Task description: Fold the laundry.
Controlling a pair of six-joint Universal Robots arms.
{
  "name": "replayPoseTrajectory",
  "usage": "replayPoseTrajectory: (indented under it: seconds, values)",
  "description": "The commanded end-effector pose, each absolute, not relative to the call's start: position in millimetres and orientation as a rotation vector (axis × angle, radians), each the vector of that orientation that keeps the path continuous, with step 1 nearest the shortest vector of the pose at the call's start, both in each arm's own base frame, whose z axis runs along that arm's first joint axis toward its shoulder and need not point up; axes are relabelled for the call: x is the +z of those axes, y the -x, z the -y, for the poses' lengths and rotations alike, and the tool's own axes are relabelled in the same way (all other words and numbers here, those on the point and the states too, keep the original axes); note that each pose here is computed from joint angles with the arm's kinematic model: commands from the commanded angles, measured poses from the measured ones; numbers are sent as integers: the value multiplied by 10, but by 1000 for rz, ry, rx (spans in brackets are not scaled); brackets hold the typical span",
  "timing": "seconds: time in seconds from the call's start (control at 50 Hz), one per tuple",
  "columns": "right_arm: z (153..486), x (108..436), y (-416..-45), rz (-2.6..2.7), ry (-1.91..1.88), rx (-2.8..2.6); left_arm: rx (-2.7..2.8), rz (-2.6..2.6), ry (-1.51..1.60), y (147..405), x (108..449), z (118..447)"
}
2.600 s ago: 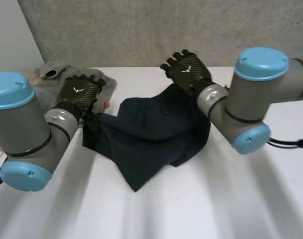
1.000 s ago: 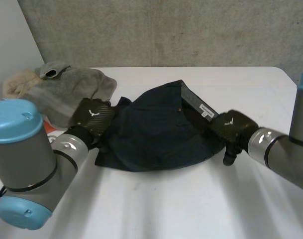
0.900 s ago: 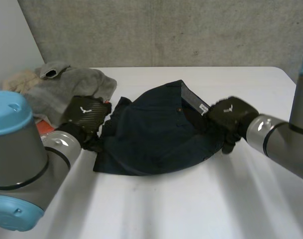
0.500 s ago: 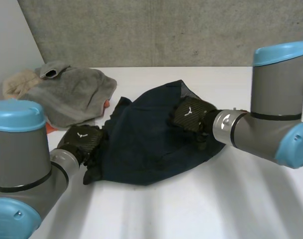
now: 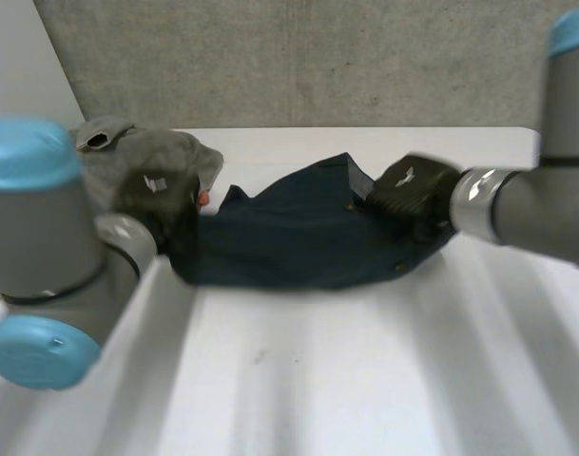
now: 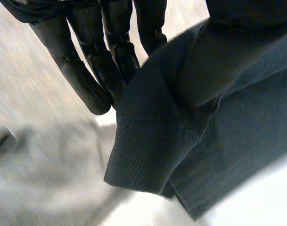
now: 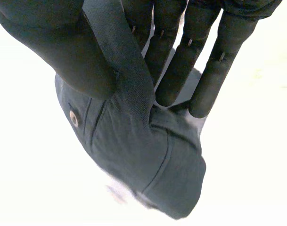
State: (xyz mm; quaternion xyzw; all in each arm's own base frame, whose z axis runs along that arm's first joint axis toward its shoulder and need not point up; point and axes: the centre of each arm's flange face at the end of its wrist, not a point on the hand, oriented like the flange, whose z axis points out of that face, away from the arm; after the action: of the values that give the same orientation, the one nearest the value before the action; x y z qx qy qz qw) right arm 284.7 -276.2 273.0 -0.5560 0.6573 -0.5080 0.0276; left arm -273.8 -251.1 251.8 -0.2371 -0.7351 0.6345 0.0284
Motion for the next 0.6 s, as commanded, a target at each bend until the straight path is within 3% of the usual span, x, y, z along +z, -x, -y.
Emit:
replayPoseTrajectory:
  seconds: [0.02,0.1,0.22,0.3,0.4,0.48,0.5,0.6]
  values:
    - [2457,3369,-2503,-2155,1487,-1776,2225,1883,632,2652,3607,2269]
    - [2210,3477,-2406,-2174,1512,-1793,2180,1864,701,2703,3708,2179]
    - [2128,3174,-2488,-2182,1675,-1607,1980,2074,861,2895,3329,2329]
    - [2275,2916,-2617,-2184,1747,-1509,1911,2220,944,2970,3011,2600]
    - [2662,2764,-2820,-2189,1695,-1605,2005,2260,968,3060,2924,2938]
    - [3130,3061,-2967,-2102,1367,-2027,2338,1992,801,3122,3473,3194]
    - [3280,3286,-2978,-2009,1170,-2220,2484,1837,699,3121,3755,3263]
    - [3516,3961,-2876,-1581,645,-2622,2808,1365,389,2983,4513,3312]
